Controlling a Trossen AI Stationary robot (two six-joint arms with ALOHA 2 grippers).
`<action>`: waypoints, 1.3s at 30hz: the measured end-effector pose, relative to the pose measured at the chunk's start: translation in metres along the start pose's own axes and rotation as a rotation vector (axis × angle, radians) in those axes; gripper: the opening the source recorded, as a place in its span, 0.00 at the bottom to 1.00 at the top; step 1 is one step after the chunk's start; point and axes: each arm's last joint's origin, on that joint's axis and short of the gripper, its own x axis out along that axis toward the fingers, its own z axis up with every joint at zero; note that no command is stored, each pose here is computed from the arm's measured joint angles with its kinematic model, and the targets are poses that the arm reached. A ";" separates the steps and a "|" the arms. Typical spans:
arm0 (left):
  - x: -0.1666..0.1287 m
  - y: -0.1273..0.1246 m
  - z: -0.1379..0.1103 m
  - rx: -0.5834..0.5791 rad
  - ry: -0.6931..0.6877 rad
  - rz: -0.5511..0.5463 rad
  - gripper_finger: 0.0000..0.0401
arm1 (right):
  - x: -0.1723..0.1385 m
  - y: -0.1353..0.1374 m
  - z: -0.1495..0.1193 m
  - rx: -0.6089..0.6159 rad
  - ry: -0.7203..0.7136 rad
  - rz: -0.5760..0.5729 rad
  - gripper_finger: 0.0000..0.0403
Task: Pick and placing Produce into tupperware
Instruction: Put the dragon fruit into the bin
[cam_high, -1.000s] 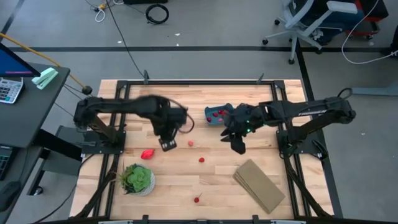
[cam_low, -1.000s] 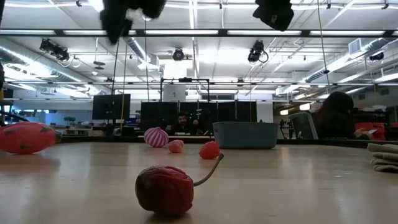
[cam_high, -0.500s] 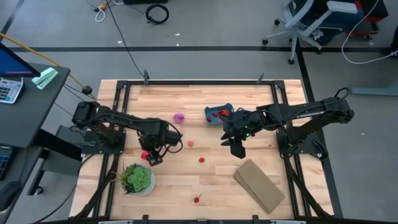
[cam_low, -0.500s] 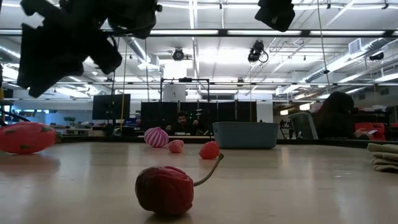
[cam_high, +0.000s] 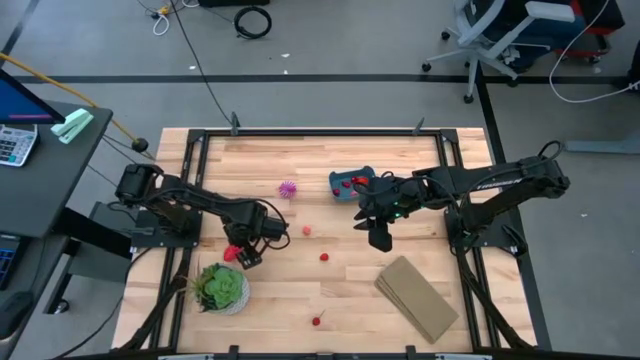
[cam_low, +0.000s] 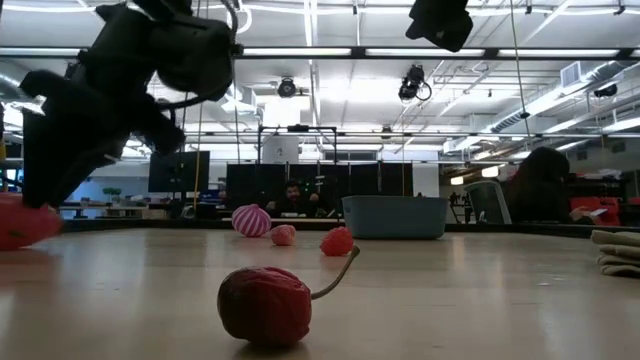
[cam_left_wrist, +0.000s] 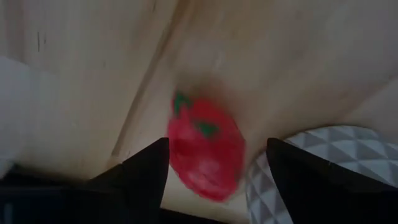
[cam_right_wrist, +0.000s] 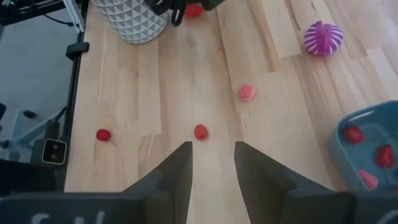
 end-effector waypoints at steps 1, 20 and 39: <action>0.003 0.001 -0.001 -0.001 0.002 0.002 0.69 | 0.000 0.000 0.000 0.002 0.000 0.000 0.32; 0.024 0.009 -0.005 -0.013 0.028 -0.004 0.69 | 0.000 -0.001 0.001 0.008 -0.005 -0.002 0.32; 0.022 0.010 0.002 -0.032 -0.014 -0.042 0.66 | 0.000 -0.009 0.004 0.041 -0.049 -0.123 0.32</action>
